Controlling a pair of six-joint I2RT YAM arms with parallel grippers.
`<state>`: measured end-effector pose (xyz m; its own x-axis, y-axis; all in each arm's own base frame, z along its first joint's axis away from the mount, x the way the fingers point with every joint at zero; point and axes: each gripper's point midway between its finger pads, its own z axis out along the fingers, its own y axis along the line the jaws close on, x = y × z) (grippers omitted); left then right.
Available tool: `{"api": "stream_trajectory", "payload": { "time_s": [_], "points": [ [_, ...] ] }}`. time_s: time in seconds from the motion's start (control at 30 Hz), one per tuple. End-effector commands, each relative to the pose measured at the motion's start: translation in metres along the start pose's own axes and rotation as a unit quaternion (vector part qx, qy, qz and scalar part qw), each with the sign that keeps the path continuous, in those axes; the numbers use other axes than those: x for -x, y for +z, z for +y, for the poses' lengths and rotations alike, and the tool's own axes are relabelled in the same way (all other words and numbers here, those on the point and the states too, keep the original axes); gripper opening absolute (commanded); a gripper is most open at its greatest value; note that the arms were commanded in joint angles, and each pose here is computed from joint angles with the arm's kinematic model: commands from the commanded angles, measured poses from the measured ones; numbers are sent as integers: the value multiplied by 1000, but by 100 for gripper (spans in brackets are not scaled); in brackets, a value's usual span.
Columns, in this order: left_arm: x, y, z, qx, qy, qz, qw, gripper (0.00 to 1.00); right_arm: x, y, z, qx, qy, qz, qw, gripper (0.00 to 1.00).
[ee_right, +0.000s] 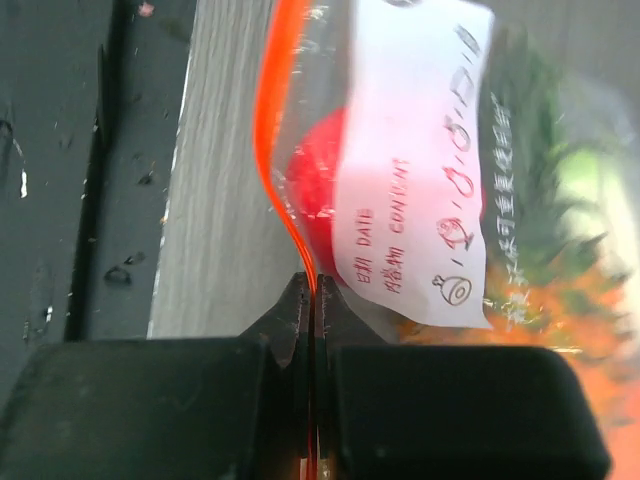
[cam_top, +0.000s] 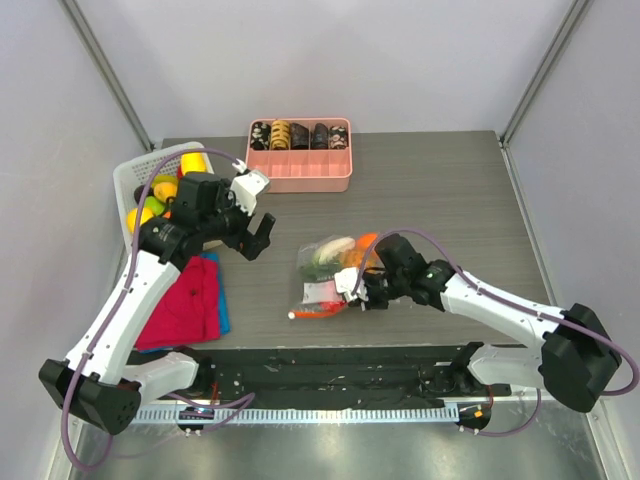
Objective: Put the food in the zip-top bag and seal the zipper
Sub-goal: Place the zipper food storage bag at the center of the board, then reset both arms
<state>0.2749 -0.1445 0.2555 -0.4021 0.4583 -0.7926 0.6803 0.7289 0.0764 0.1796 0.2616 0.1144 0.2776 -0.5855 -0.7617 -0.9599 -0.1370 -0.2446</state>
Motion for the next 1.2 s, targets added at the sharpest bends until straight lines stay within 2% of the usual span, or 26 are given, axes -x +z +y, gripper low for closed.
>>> {"api": "stream_trajectory", "payload": {
  "time_s": [0.0, 0.07, 0.1, 0.13, 0.23, 0.33, 0.37, 0.5, 0.63, 0.73, 0.8, 0.97, 1.17],
  "points": [
    [-27, 1, -5, 6, -49, 38, 998, 100, -1, 11, -12, -44, 32, -19, 998, 1],
    [-35, 0, -7, 6, -64, 43, 997, 100, -9, 13, -6, -45, 35, -18, 998, 2],
    [-37, -1, -7, 7, -69, 44, 997, 100, -11, 13, -4, -44, 33, -17, 998, 6],
    [-38, -2, -7, 7, -75, 43, 996, 100, -12, 12, -1, -39, 35, -12, 999, 30],
    [-42, -6, -3, 9, -105, 44, 993, 100, -1, 3, 10, -8, 71, -5, 997, 64],
    [-44, -11, -3, 0, -129, 50, 990, 100, 28, -18, 4, -32, 105, -30, 994, 76],
    [-41, -14, 0, 1, -138, 49, 989, 100, 45, -31, -3, -54, 98, -49, 993, 77],
    [-35, -24, -4, -28, -181, 60, 981, 100, 76, -75, -33, -158, 154, -76, 972, 86],
    [-22, -32, 16, -10, -236, 62, 970, 100, 84, -115, -58, -258, 265, -103, 923, 93],
    [-1, -41, 24, -26, -293, 28, 955, 100, 74, -148, -73, -319, 336, -131, 876, 93],
    [2, -43, 28, -22, -306, 24, 951, 100, 61, -167, -81, -354, 379, -144, 843, 93],
    [-20, -41, 30, 8, -316, 40, 948, 100, 38, -203, -74, -428, 424, -171, 779, 93],
    [-48, -38, 14, -7, -328, 69, 942, 100, 12, -214, -59, -460, 458, -161, 743, 93]
  ]
}}
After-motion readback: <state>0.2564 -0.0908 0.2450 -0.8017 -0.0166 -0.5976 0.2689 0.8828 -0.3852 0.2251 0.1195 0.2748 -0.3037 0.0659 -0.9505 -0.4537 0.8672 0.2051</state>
